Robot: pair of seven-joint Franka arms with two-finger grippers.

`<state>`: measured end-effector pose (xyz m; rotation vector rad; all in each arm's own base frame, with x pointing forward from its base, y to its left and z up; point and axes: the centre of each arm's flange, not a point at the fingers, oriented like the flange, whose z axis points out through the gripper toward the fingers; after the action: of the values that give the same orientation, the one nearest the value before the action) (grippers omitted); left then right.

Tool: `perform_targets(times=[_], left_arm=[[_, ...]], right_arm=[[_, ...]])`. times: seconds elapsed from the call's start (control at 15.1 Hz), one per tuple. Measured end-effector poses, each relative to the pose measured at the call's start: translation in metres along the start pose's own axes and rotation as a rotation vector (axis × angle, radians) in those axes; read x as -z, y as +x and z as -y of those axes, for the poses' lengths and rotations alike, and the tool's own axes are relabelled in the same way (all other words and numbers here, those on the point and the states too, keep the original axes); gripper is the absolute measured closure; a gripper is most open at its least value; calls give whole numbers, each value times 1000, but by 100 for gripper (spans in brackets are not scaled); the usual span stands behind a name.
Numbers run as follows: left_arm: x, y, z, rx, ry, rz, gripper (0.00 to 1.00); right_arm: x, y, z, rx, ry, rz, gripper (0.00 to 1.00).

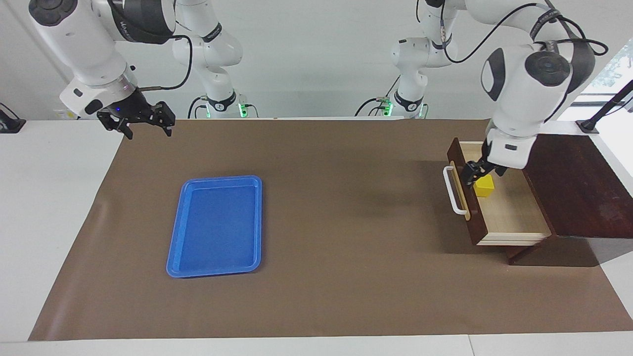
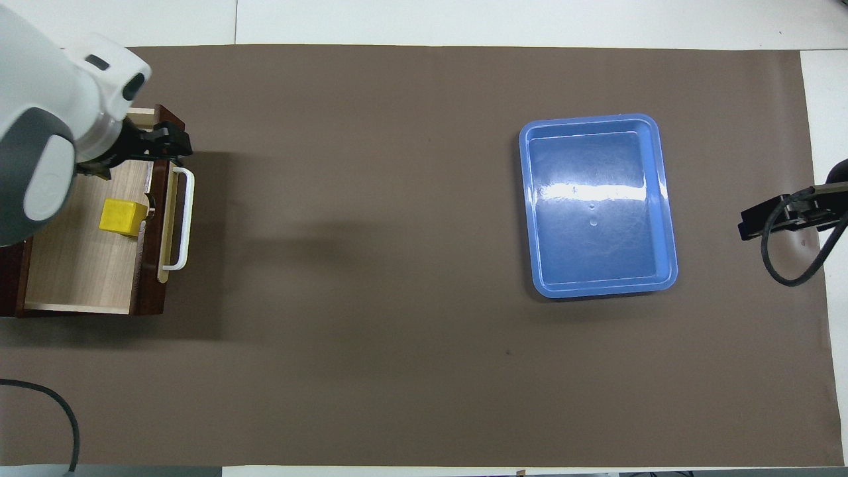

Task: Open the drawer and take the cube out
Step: 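Release the handle and move the left gripper over the yellow cube, then lower the left gripper and grasp the yellow cube in the drawer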

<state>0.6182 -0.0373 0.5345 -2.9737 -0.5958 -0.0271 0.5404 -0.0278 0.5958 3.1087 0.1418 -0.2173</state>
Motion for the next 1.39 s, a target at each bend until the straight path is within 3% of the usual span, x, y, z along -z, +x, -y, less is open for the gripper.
perform_targets(times=[0.2, 0.4, 1.0, 1.19, 1.39], left_arm=[[-30, 21, 58, 288, -29, 43, 0], [-64, 6, 59, 519, -55, 22, 0], [-101, -34, 61, 756, -79, -7, 0], [-105, -35, 61, 800, -87, -12, 12], [-97, -31, 59, 815, -104, -25, 45]], right_arm=[[0, 0, 0, 3, 0, 0, 0], [0, 0, 1, 6, 0, 0, 0], [0, 0, 1, 6, 0, -2, 0], [0, 0, 1, 6, -1, -3, 0], [0, 0, 1, 15, -1, -4, 0]])
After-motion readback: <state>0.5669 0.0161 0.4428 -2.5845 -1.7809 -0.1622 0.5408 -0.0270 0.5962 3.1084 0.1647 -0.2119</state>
